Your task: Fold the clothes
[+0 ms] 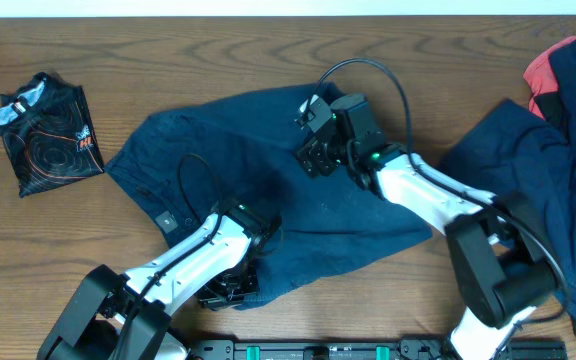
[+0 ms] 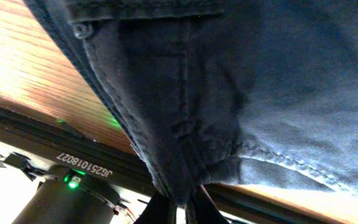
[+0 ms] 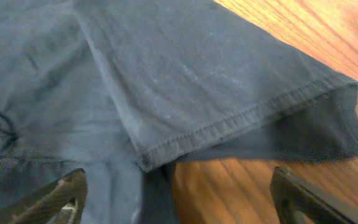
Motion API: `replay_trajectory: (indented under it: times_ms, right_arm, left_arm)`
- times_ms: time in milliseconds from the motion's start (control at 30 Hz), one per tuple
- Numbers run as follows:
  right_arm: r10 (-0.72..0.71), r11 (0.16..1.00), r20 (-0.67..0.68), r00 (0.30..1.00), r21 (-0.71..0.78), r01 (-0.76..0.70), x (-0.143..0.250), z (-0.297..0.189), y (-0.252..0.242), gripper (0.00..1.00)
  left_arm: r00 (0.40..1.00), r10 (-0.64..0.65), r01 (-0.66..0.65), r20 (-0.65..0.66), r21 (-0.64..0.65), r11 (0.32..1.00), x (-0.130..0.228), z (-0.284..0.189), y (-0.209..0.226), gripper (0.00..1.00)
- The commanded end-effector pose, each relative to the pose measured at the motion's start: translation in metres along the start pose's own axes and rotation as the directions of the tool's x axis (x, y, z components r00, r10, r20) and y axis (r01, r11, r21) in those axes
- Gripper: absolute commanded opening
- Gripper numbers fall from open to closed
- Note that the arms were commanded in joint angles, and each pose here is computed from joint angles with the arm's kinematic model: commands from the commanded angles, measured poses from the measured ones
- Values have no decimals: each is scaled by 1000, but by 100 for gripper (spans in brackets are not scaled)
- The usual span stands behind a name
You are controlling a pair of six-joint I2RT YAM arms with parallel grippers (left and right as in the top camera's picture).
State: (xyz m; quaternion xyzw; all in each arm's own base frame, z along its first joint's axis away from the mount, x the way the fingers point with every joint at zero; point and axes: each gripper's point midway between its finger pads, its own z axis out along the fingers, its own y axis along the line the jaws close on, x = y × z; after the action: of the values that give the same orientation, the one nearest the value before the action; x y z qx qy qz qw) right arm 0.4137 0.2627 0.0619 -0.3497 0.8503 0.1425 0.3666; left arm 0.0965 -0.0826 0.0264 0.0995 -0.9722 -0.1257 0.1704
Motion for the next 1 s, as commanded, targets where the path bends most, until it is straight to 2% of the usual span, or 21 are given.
replay_trajectory:
  times_ms: [0, 67, 233, 467, 600, 667, 700, 767, 800, 867, 967]
  right_arm:
    - [-37, 999, -9, 999, 36, 37, 5, 12, -5, 83]
    - [-37, 999, -7, 999, 36, 37, 7, 17, -5, 77]
    - [-42, 999, 3, 999, 35, 42, 10, 28, -4, 74]
    - [-55, 998, -23, 998, -20, 55, 17, 31, 14, 78]
    - [-74, 997, -31, 997, -32, 73, 19, 33, 23, 74]
    - [-77, 997, -34, 996, -3, 77, 18, 34, 19, 63]
    - [-77, 997, -36, 996, 13, 77, 18, 34, 17, 53]
    - [-76, 996, -43, 996, 48, 78, 19, 34, 10, 19]
    - [-75, 995, -47, 996, 67, 78, 20, 34, 7, 8]
    - [-61, 993, -44, 997, 101, 66, 19, 34, 0, 1]
    - [-37, 986, -19, 999, 164, 40, 12, 33, -11, 1]
  left_arm:
    - [999, -32, 33, 42, -18, 999, -6, -1, 4, 6]
    - [999, -33, 34, 41, -18, 999, -6, -1, 4, 6]
    - [998, -36, 37, 44, -14, 999, -7, -1, 3, 6]
    - [998, -35, 36, 49, -9, 999, -8, -1, 2, 6]
    - [998, -35, 36, 53, -4, 999, -9, -1, 1, 6]
    - [998, -35, 36, 54, -3, 999, -9, -1, 0, 6]
    - [998, -35, 36, 54, -3, 999, -9, -1, 0, 6]
    - [998, -35, 36, 54, -3, 999, -9, -1, 0, 6]
    - [998, -35, 36, 54, -3, 999, -9, -1, 0, 6]
    - [998, -35, 36, 54, -3, 999, -9, -1, 0, 6]
    - [998, -35, 36, 54, -3, 999, -9, -1, 0, 6]
